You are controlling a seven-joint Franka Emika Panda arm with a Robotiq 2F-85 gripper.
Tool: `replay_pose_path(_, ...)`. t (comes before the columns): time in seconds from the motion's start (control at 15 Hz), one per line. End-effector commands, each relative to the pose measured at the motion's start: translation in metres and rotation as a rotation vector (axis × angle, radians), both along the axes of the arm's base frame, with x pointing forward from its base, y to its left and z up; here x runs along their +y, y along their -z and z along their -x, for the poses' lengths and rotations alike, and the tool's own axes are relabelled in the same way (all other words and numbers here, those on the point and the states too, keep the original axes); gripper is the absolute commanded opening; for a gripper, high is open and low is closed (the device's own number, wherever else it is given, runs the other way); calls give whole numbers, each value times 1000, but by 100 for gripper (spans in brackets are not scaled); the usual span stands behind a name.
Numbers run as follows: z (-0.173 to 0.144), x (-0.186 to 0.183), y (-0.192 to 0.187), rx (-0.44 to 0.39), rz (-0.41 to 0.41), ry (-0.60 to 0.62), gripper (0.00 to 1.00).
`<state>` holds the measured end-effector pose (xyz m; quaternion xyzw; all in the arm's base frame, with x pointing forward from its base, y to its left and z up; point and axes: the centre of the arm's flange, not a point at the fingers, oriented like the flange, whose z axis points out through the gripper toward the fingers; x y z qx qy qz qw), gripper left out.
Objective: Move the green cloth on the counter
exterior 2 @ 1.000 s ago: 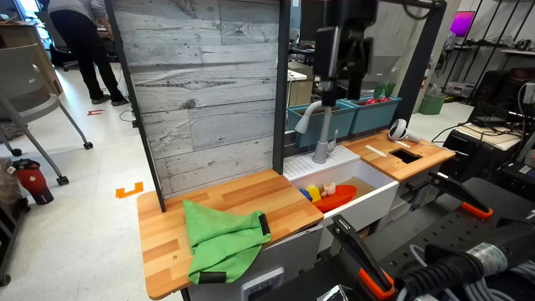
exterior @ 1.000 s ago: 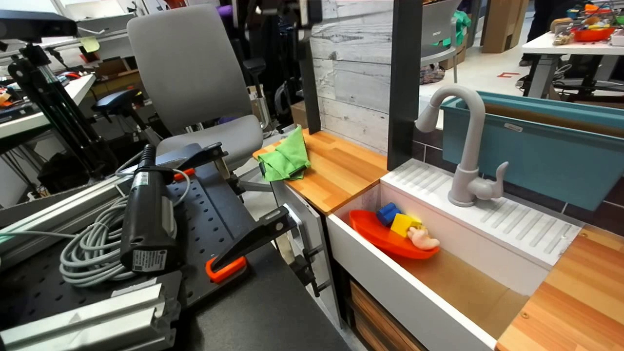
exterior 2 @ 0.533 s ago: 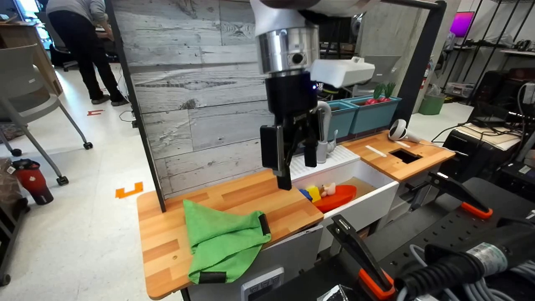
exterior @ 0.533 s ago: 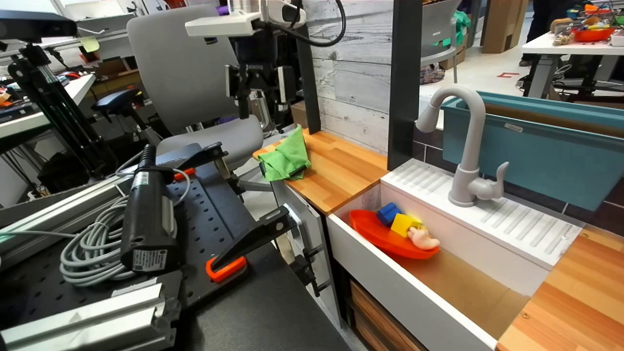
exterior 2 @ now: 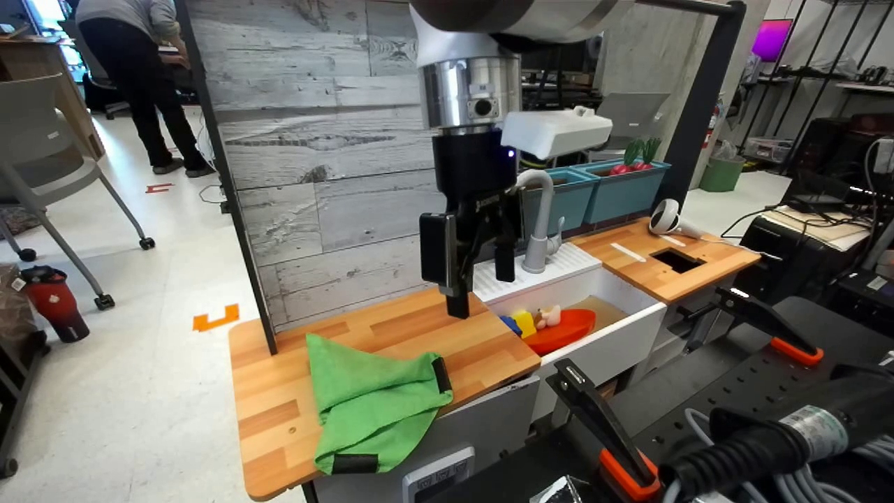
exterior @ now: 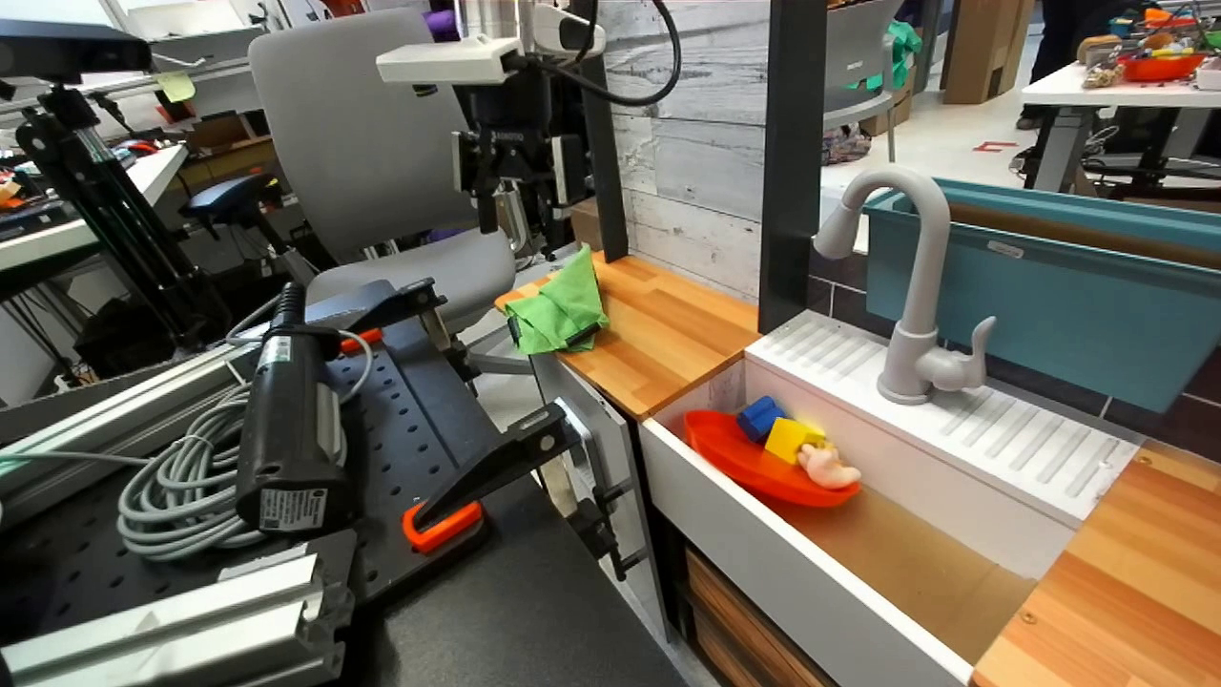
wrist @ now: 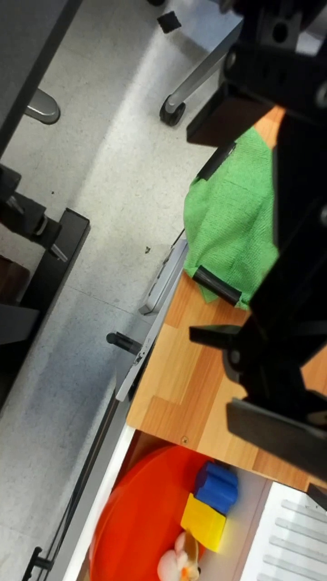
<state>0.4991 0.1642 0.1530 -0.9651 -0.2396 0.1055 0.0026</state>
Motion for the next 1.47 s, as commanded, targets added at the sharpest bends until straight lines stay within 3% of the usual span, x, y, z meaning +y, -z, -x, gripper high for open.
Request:
replay_pose_path(0.0,-14,31,26,-45,-78,24,100)
replay_pose_path(0.27,-24,65,61,-60,-116,19,100)
replay_pose_path(0.87,-39,107,145,-24,-112,-7,100)
replay_pose_path(1.4,-52,116,187,-76,-67,-60,100)
